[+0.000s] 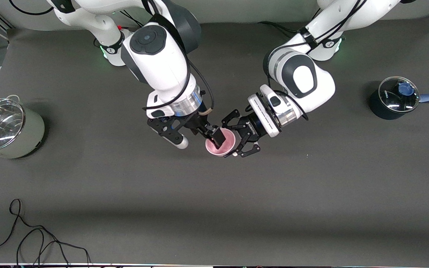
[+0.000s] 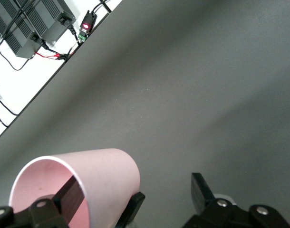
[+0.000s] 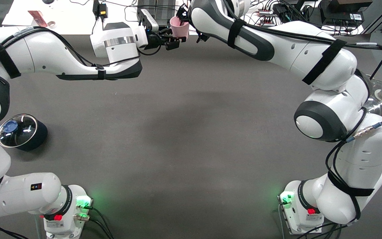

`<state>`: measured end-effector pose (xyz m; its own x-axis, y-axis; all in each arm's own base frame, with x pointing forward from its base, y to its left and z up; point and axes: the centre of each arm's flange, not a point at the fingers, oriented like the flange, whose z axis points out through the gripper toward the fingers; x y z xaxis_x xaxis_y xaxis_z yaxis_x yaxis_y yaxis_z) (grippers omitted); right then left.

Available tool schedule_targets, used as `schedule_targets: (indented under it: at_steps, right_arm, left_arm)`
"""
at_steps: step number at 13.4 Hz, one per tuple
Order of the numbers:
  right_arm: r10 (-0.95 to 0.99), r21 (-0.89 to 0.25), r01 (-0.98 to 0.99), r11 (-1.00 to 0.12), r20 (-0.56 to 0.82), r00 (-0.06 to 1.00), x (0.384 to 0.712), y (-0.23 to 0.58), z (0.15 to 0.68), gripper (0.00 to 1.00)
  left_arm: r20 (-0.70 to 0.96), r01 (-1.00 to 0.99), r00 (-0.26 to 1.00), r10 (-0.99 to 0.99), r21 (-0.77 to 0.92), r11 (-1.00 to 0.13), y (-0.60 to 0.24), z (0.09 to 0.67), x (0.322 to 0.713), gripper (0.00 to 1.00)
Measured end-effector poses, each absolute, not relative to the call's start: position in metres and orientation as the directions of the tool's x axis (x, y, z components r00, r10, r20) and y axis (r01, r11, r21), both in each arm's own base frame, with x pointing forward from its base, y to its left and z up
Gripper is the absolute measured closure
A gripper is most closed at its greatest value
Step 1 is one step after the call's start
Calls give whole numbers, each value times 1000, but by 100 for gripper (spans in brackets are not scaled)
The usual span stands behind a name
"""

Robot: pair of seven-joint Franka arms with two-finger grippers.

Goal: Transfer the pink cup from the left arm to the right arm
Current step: 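Lower the right gripper onto the cup rim and close it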

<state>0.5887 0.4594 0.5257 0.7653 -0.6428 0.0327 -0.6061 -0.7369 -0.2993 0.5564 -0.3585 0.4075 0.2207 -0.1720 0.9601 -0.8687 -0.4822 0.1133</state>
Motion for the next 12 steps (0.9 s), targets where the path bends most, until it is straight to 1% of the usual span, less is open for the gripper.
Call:
schedule_targets:
  at_steps: [1, 2, 4, 5, 7, 8, 9, 12]
  right_arm:
    - [-643, -294, -608, -738, 32, 765, 590, 460, 522, 2]
    - [-643, -291, -609, -738, 31, 765, 590, 461, 518, 7]
    - [-654, -302, -617, -727, 29, 756, 591, 461, 520, 33]
    - [-657, -308, -619, -723, 29, 753, 592, 461, 521, 43]
    - [-659, -312, -619, -720, 29, 752, 592, 461, 523, 67]
    - [-659, -313, -619, -720, 30, 751, 592, 461, 524, 77]
    - [-659, -311, -620, -721, 29, 752, 592, 461, 524, 84]
    - [-660, -311, -621, -719, 28, 751, 592, 461, 524, 84]
  left_arm:
    - [960, -869, 221, -172, 113, -482, -359, 408, 556, 34]
    - [960, -869, 221, -172, 113, -482, -359, 407, 556, 34]
    - [959, -870, 223, -175, 115, -480, -360, 406, 555, 34]
    - [959, -871, 223, -176, 115, -479, -361, 406, 554, 34]
    - [959, -872, 223, -177, 115, -476, -362, 406, 553, 34]
    - [959, -872, 223, -177, 115, -476, -363, 405, 553, 34]
    - [959, -874, 215, -182, 105, -475, -362, 406, 553, 34]
    - [960, -875, 211, -185, 101, -474, -362, 406, 553, 34]
